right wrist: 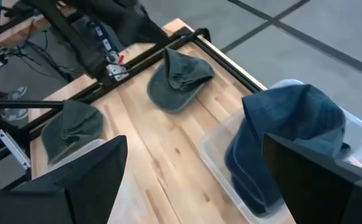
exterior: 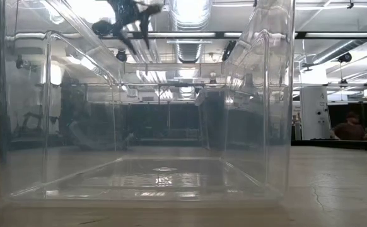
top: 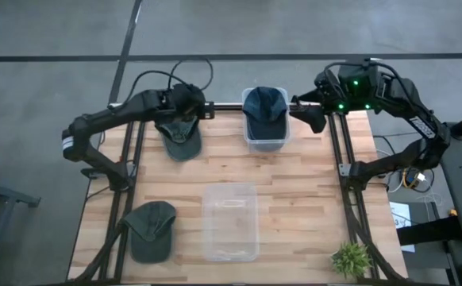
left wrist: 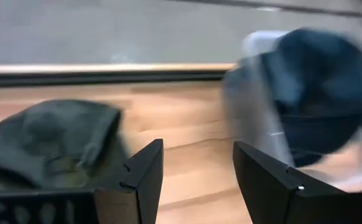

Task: Pick & Place hat
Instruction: Put the top gray cap into the bottom transparent bin

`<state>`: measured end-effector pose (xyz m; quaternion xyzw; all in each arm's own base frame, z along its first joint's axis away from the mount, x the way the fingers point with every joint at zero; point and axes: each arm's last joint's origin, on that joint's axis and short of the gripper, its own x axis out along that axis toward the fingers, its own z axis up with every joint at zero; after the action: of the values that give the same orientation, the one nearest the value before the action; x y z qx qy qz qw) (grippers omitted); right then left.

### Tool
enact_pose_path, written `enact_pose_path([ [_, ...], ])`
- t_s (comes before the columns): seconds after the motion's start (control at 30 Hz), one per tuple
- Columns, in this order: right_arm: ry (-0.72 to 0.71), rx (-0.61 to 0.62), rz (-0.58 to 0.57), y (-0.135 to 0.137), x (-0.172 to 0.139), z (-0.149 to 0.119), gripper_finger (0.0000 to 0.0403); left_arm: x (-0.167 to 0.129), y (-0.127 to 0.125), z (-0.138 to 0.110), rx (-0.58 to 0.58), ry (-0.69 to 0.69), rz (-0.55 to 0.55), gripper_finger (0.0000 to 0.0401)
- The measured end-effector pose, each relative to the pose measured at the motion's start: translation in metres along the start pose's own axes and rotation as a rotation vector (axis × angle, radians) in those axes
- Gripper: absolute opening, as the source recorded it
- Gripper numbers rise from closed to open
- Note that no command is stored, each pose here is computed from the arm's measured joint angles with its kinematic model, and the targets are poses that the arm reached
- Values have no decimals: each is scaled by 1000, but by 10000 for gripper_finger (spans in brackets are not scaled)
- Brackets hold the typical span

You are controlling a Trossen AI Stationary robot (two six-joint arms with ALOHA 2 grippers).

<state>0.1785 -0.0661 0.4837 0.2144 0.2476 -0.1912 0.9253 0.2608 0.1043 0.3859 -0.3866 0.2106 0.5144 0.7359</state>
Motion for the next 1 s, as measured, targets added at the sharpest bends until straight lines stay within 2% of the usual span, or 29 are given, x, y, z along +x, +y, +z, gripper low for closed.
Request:
enact_pose_path([
  [0.2, -10, -21, 26, 7, 8, 3, 366, 37, 27, -25, -76, 90, 192, 186],
  [0.47, 11, -38, 29, 10, 23, 5, 366, 65, 69, -67, -42, 276, 453, 186],
  [0.57, 22, -45, 38, 13, 26, 4, 366, 72, 82, -80, -58, 343, 503, 186],
  [0.73, 29, -57, 52, 16, 27, 3, 366, 78, 98, -95, -101, 367, 588, 186],
  [1.0, 28, -48, 55, 17, 26, 3, 366, 89, 117, -107, -126, 344, 577, 186],
])
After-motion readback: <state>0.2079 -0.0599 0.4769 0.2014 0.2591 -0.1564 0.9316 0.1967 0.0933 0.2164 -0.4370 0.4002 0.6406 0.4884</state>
